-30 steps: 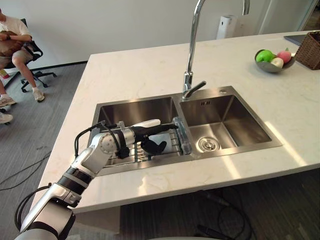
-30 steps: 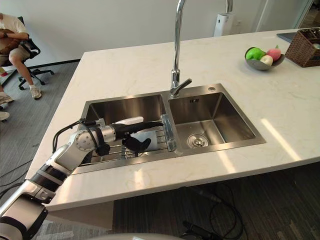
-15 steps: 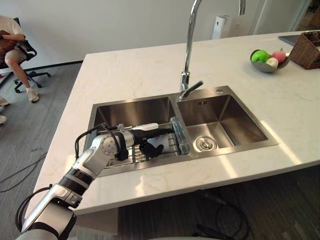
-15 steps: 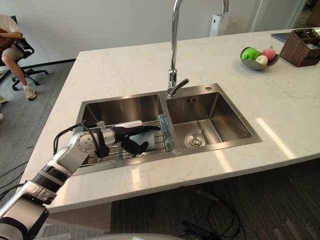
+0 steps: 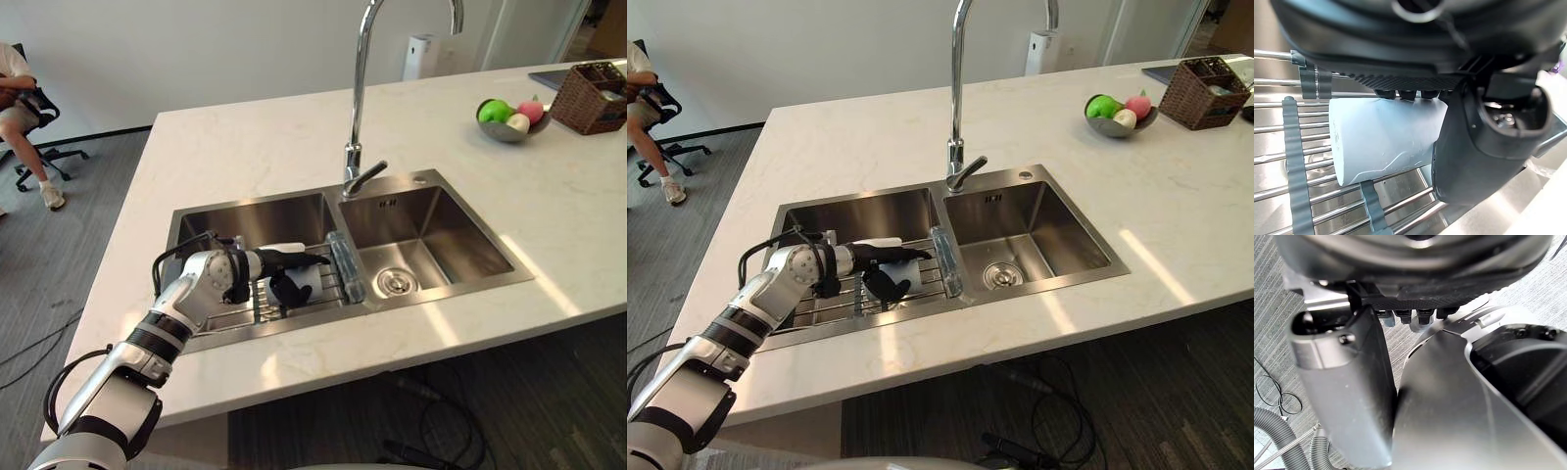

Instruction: Walk over to the sink, pick up the cup, carry it to the dishwasher, place the cup inside the dishwasher, then close the dishwasher door

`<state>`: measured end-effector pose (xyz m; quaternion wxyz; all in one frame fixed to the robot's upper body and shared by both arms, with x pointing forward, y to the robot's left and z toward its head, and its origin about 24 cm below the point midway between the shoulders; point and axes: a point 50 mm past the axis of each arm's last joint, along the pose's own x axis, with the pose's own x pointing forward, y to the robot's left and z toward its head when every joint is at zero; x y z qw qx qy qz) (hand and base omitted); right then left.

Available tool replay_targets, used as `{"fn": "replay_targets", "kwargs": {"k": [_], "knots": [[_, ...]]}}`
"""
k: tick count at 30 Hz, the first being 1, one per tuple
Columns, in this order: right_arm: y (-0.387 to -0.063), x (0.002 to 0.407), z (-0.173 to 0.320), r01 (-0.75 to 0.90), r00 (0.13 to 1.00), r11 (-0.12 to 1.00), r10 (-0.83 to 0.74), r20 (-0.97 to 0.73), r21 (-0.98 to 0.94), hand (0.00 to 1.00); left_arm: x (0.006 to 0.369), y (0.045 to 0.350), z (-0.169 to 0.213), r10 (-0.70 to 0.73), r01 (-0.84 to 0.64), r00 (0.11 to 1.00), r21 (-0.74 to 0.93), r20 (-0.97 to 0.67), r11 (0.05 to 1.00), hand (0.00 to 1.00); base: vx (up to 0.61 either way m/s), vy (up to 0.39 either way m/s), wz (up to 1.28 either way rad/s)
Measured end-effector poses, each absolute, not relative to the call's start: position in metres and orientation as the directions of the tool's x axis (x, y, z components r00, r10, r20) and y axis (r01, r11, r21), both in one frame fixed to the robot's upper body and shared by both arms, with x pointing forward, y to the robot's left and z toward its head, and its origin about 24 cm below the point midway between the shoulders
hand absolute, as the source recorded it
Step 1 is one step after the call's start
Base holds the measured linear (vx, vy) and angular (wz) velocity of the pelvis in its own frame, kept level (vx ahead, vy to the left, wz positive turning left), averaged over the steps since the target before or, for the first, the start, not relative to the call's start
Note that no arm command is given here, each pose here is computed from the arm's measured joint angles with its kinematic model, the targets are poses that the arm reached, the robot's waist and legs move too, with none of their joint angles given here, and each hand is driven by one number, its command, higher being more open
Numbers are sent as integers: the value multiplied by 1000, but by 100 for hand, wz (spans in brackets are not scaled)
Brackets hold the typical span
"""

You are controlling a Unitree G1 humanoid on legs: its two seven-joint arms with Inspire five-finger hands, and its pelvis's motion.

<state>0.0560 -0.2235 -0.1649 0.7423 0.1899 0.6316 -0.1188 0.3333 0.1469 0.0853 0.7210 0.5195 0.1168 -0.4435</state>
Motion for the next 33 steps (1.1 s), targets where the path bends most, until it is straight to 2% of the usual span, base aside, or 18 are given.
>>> {"fn": "replay_targets", "kwargs": {"k": [5, 11, 14, 17, 22, 26, 30, 31, 33], "knots": [[-224, 55, -165, 395, 156, 910, 68, -985, 125, 100, 335, 146, 76, -476, 790, 555, 612, -683, 44, 100, -26, -10, -8], [-224, 59, -164, 367, 159, 920, 81, -984, 135, 100, 336, 149, 72, -424, 798, 565, 600, -708, 62, 100, -18, -7, -3], [-224, 60, -164, 356, 152, 925, 85, -985, 135, 100, 334, 154, 69, -426, 796, 578, 596, -696, 106, 100, 4, -10, -3], [-223, 61, -164, 350, 155, 926, 89, -984, 139, 100, 325, 160, 66, -420, 764, 623, 628, -660, 145, 100, 6, -18, -13], [-223, 62, -163, 322, 153, 936, 98, -983, 143, 100, 310, 171, 47, -396, 673, 731, 684, -556, 282, 100, -4, -15, -7], [-224, 64, -163, 308, 155, 940, 104, -982, 148, 100, 302, 173, 35, -339, 596, 798, 735, -498, 324, 100, -18, -20, -7], [-224, 66, -162, 284, 154, 947, 108, -982, 149, 100, 299, 178, 30, -305, 561, 826, 741, -474, 369, 100, 0, 0, 0], [-224, 66, -162, 281, 153, 948, 108, -982, 148, 100, 298, 178, 28, -292, 549, 835, 747, -466, 377, 0, 0, 0, 0], [-224, 66, -162, 278, 153, 949, 109, -982, 149, 100, 298, 177, 27, -280, 541, 840, 752, -464, 376, 0, 0, 0, 0]]}}
